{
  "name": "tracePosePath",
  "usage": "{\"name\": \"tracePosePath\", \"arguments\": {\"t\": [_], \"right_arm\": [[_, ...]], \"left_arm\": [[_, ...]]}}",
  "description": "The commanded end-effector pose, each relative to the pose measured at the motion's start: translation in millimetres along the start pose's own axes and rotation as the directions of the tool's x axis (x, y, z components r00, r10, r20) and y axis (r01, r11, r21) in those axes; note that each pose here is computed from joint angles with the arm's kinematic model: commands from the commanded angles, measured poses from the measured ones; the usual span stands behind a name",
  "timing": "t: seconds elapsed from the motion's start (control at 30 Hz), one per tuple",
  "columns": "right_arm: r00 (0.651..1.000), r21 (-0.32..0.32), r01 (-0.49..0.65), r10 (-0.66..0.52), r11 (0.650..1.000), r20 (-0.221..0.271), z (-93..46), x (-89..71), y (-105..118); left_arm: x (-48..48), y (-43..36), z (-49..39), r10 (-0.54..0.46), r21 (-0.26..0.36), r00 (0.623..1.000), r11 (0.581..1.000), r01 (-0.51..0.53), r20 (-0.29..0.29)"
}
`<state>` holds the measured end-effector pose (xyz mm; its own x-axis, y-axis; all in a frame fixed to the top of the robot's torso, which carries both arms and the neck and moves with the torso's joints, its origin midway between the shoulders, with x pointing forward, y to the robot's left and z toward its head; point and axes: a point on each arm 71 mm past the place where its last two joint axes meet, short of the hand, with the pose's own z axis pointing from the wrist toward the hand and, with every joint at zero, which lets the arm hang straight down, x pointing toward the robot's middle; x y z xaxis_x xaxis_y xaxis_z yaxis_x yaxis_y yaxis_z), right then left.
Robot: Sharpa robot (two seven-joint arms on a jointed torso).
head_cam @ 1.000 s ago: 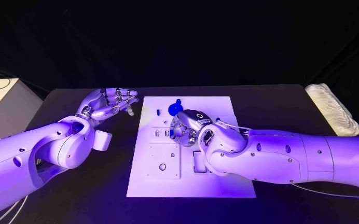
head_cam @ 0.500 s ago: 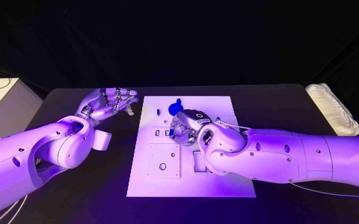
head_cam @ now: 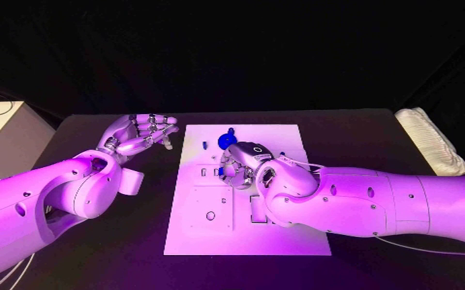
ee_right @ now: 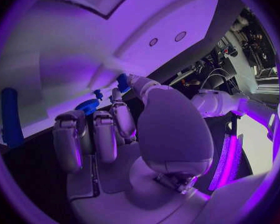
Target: Assemble the parts on the task board
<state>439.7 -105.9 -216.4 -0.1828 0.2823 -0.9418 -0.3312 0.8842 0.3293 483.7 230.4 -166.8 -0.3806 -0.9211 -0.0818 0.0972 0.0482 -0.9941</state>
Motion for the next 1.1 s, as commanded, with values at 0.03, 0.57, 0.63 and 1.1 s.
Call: {"name": "tracePosePath", "arguments": {"t": [0.03,0.57,0.63,1.1], "right_arm": [[1.0,-0.025,0.014,-0.014,1.0,-0.007,-0.2,1.0,2],[1.0,-0.045,-0.001,0.001,0.999,0.003,-2.4,-0.2,4],[1.0,-0.053,-0.012,0.013,0.999,0.02,-3.9,-2.0,4],[0.921,-0.174,-0.364,0.382,0.915,0.082,-13.7,-56.0,-23]], "left_arm": [[1.2,-1.3,0.1,0.0,0.007,1.0,1.0,0.0,-0.006],[0.4,-1.2,-0.1,0.001,0.006,1.0,1.0,-0.001,-0.003],[0.5,-1.1,0.0,0.002,0.005,1.0,1.0,-0.002,-0.003],[10.4,24.2,2.6,0.204,-0.298,0.957,0.919,-0.26,-0.206]]}}
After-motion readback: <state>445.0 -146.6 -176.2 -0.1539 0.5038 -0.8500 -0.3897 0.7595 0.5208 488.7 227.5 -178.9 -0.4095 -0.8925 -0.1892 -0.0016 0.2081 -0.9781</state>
